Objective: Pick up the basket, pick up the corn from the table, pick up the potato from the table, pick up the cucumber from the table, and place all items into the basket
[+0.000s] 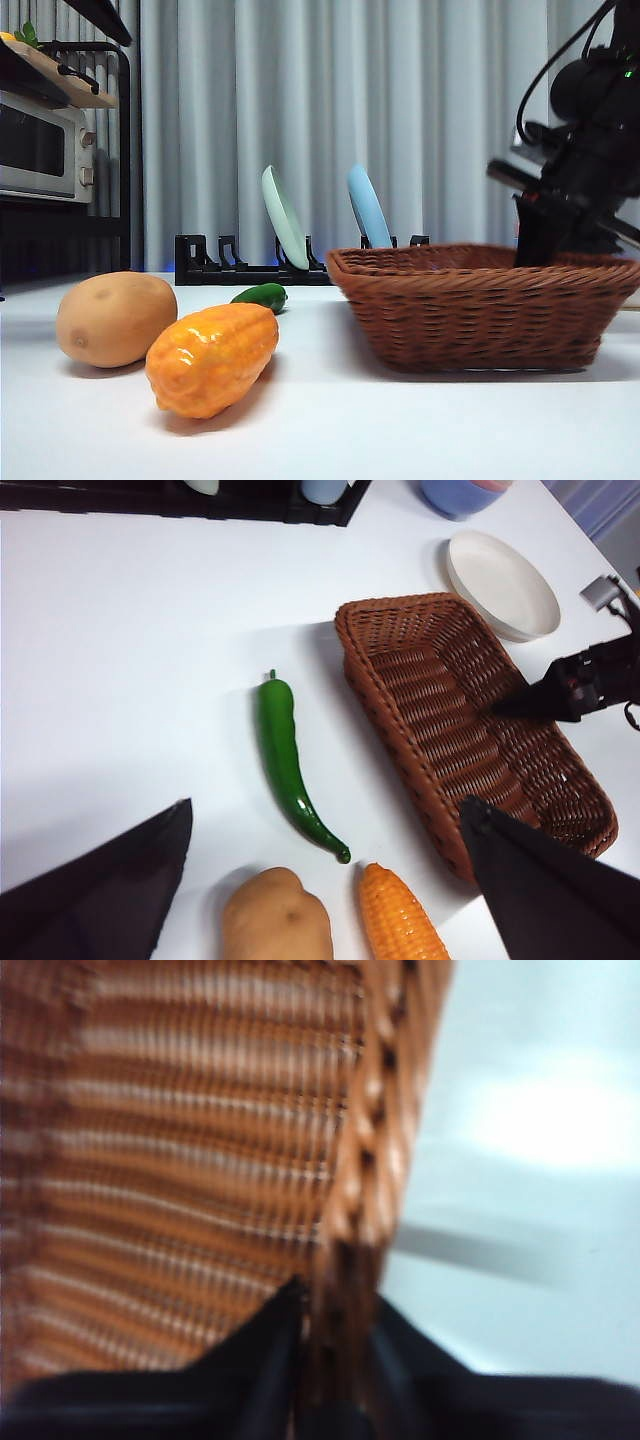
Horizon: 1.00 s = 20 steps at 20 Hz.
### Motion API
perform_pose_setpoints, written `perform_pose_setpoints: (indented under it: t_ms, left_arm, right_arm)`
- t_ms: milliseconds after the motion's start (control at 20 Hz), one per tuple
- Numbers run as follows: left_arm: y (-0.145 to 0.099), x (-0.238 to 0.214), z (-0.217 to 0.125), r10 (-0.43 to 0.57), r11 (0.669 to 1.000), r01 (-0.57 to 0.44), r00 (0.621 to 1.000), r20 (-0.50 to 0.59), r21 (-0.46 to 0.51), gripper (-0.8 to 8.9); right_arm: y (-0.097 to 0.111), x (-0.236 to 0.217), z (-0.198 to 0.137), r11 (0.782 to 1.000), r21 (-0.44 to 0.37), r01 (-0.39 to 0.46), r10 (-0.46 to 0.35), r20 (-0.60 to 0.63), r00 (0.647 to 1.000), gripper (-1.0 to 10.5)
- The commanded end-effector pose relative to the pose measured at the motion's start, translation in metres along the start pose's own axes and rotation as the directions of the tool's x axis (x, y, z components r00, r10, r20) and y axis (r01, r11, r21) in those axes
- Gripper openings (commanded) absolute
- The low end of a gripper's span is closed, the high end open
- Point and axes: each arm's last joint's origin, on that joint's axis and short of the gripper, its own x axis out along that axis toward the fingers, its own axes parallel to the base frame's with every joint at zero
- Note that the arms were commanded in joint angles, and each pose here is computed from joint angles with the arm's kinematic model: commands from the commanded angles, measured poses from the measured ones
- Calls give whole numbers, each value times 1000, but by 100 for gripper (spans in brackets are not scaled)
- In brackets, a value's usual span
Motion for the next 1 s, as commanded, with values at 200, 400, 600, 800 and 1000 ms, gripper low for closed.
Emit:
perform_pose_setpoints:
  t_ms: [200, 400, 600, 800, 1000]
  left_arm:
    - [-3, 43, -2, 9, 999, -6, 996, -86, 34, 450]
    - [-6, 94, 2, 42, 998, -33, 980, -194, 49, 450]
    - [-12, 152, 16, 89, 992, -62, 958, -272, 106, 450]
    - [-17, 202, 15, 179, 976, -123, 923, -340, 181, 449]
    - [-14, 232, -2, 225, 964, -145, 890, -397, 222, 448]
  right_arm:
    - [14, -56, 13, 998, -17, -53, 55, 181, 982, -11]
    - [26, -102, 14, 998, -39, -43, 53, 311, 949, -11]
    - [38, -141, 8, 997, -66, -27, 52, 410, 911, -11]
    - [44, -162, 0, 997, -74, -19, 51, 464, 885, -11]
    - [45, -167, -4, 997, -69, -19, 49, 461, 886, -11]
